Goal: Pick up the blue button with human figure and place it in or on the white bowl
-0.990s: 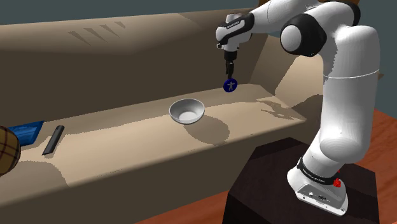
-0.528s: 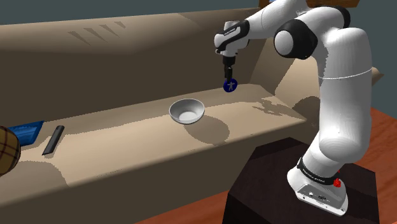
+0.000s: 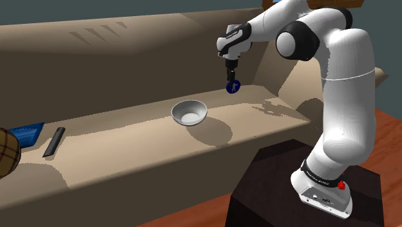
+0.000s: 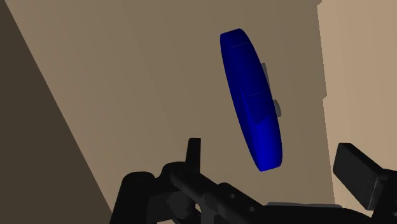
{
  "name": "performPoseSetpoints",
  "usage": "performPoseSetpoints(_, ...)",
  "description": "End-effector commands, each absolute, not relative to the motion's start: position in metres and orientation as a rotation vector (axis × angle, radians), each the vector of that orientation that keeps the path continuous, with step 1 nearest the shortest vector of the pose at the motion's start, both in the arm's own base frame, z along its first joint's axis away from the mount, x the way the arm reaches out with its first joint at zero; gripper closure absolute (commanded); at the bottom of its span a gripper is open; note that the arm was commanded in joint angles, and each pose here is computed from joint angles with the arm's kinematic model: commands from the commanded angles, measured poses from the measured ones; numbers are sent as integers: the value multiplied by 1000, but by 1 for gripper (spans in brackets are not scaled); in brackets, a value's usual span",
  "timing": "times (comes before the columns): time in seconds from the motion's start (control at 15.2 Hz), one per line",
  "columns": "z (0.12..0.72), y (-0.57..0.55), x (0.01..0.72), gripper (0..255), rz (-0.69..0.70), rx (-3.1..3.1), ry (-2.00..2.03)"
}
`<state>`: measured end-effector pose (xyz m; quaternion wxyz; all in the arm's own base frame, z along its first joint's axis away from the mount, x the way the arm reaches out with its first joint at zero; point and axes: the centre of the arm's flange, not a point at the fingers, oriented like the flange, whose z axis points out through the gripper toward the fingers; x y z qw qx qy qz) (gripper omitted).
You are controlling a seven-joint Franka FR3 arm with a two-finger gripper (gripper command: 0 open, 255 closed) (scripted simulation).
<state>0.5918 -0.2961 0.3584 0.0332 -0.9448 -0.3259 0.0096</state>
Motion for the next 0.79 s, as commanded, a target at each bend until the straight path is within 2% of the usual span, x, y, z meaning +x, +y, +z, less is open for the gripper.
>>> performPoseSetpoints(0.0,358,-296,592,0,30,-2907,-1003)
performPoseSetpoints(0.07,358,-296,592,255,30,-2907,-1003)
performPoseSetpoints(0.73,364,-296,592,255,30,-2907,-1003)
